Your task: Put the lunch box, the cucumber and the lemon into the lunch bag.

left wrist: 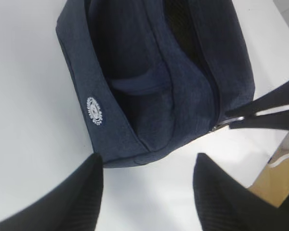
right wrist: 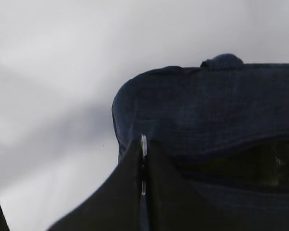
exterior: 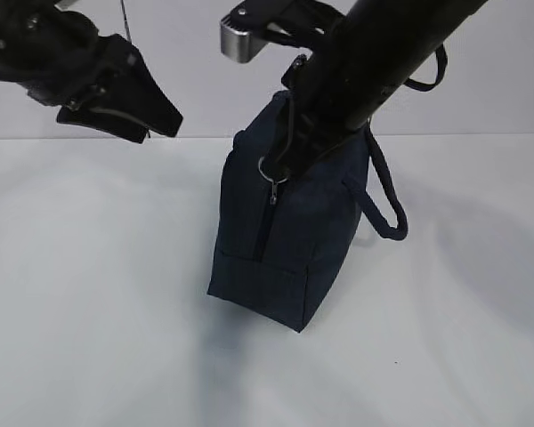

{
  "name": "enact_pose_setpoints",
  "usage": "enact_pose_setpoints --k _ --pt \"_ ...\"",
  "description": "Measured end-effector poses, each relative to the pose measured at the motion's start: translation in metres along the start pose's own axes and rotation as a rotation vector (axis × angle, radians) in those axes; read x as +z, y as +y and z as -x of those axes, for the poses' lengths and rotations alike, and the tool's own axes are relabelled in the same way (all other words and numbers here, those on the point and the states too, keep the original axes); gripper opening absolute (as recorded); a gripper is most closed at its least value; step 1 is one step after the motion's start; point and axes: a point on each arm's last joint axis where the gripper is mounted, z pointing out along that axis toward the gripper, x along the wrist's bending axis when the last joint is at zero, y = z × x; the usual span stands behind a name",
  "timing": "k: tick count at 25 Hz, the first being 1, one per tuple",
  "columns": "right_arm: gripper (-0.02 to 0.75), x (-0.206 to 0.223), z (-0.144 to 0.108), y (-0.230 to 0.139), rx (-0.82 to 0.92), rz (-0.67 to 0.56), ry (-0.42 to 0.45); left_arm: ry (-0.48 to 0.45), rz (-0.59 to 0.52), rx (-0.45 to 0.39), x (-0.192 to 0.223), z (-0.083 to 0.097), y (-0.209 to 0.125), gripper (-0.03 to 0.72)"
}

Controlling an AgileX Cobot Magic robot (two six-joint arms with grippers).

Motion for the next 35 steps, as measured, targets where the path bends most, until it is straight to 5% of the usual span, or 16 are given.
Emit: enact_pose_setpoints --k 5,20,35 --pt "0.008 -0.009 0.011 -0.003 0.042 0.044 0.034 -0.087 0.047 -0.083 -0.023 -0.024 0.001 0.431" --pt "0.008 -0.002 0.041 -0.002 0.129 0.145 0.267 -0.252 0.087 0.168 -0.033 -0.017 0.001 0.431" --pt "0.008 0.001 0.067 0.004 0.183 0.227 0.297 -0.302 0.066 0.235 0.002 -0.041 0.0 0.431"
